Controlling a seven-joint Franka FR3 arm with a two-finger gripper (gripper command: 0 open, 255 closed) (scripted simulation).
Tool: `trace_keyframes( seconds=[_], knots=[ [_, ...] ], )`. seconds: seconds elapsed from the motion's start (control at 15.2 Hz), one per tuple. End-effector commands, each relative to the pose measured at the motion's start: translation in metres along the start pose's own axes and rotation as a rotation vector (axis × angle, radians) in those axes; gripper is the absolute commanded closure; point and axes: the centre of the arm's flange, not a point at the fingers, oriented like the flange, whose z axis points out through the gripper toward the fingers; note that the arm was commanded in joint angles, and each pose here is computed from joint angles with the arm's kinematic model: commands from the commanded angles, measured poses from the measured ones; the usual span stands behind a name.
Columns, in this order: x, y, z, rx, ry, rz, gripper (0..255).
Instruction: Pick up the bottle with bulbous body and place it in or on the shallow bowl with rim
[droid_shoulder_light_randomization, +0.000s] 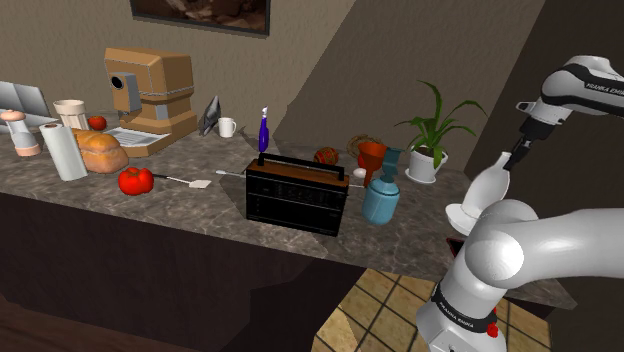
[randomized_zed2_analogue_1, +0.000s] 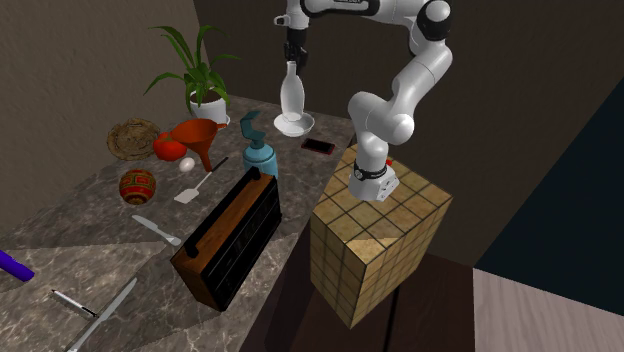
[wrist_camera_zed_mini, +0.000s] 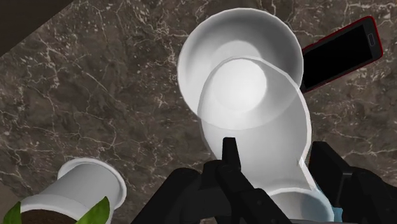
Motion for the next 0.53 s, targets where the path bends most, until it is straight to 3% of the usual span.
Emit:
trace_keyframes(
  seconds=[0.0, 0.13, 0.46],
  knots=[
    [0.000, 0.001, 0.010, -0.001, 0.000, 0.000, 255],
    [-0.002, 0.001, 0.023, -0.001, 0.000, 0.000, 255],
    [-0.002, 0.001, 0.023, -0.001, 0.000, 0.000, 255]
  ],
)
